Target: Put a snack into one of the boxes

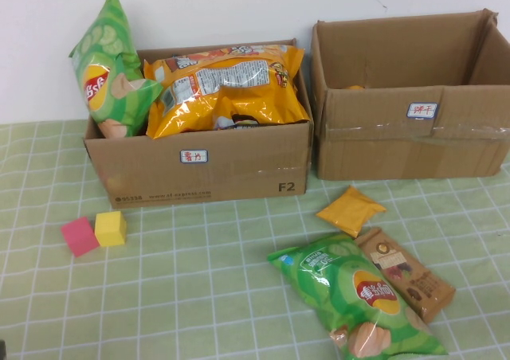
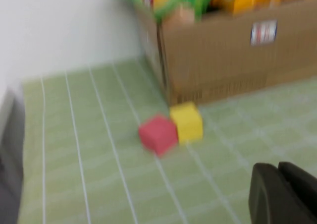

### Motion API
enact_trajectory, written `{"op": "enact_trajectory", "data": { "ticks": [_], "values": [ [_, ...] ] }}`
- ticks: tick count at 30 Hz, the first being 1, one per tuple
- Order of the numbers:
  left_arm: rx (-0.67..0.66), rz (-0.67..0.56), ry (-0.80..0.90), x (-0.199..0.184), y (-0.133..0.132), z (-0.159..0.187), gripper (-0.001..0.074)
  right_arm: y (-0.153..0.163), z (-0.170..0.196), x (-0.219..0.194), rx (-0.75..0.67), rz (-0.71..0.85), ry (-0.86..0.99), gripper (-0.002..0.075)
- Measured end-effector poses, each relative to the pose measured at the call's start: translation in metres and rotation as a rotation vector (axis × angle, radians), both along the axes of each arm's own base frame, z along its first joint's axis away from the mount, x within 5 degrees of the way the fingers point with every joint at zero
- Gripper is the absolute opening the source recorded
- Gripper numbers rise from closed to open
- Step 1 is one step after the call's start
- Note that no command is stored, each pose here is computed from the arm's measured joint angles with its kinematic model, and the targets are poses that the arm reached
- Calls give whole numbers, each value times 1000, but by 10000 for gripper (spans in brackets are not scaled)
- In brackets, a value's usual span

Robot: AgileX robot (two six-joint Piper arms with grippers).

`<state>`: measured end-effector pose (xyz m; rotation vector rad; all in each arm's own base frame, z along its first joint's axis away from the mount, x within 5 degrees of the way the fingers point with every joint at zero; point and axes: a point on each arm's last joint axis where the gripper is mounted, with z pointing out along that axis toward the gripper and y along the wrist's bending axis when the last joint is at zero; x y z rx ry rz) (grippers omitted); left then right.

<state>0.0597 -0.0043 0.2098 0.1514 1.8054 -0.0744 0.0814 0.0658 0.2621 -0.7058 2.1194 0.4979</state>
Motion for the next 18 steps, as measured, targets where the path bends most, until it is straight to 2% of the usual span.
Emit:
{"op": "enact_trajectory", "data": {
  "ticks": [3,6,9,18],
  "values": [
    [31,3,7,-3,-1,-20,0,0,0,0,2,0,1,0],
    [-6,28,-10,-5,-1,-30,0,0,0,0,1,1,2,0],
    [-65,70,34,-7,0,-34,0,0,0,0,2,1,5,0],
    [-15,68,40,-7,0,-35,0,0,-1,-1,1,2,8,0]
  ]
}}
